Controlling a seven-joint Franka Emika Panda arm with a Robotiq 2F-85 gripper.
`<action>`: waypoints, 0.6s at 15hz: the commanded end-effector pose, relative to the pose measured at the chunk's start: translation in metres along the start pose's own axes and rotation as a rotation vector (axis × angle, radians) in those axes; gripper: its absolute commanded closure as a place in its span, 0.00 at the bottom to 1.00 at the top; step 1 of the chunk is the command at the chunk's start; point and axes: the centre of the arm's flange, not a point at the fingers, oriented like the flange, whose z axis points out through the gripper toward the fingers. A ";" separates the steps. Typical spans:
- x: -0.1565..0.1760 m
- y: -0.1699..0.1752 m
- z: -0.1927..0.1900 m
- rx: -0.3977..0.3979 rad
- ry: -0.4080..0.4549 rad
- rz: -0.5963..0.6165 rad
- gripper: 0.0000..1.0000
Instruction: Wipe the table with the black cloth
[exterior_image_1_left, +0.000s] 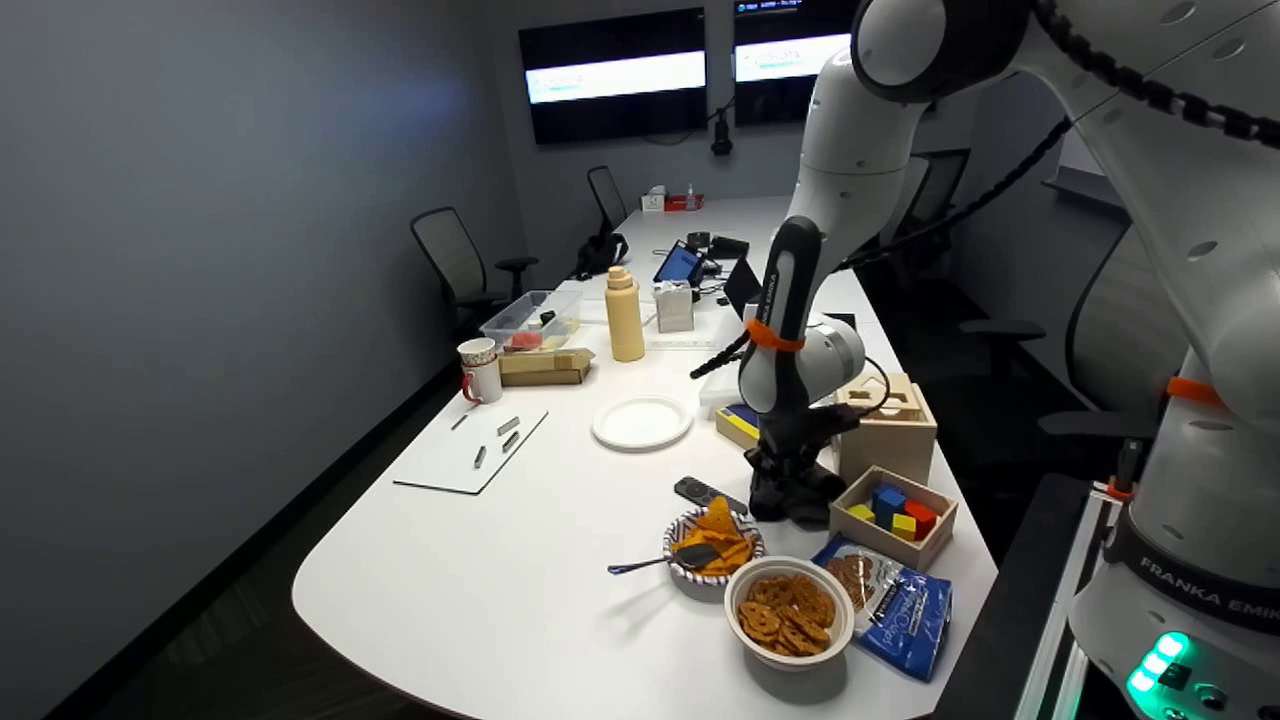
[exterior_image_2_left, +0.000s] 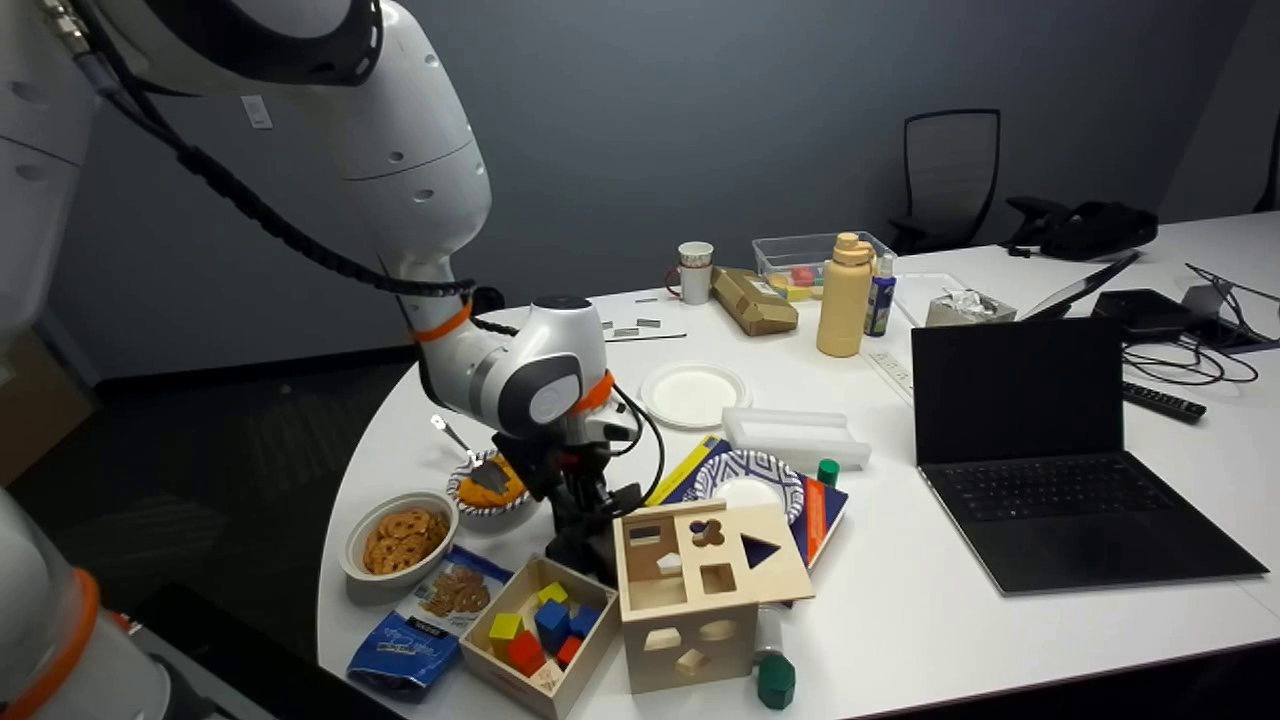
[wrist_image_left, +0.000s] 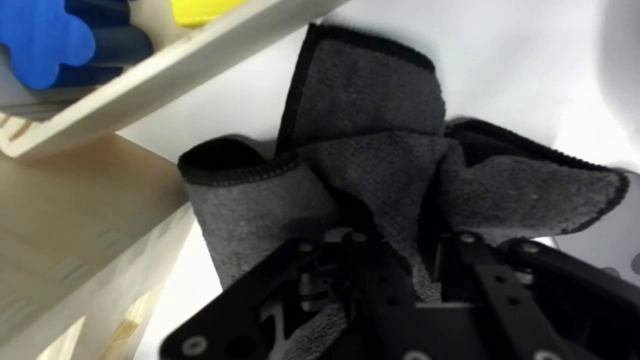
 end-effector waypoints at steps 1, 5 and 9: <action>0.004 0.001 -0.010 0.010 -0.004 0.006 1.00; 0.004 -0.001 -0.036 0.033 0.017 0.004 0.98; 0.019 -0.015 -0.056 0.066 0.060 -0.014 0.98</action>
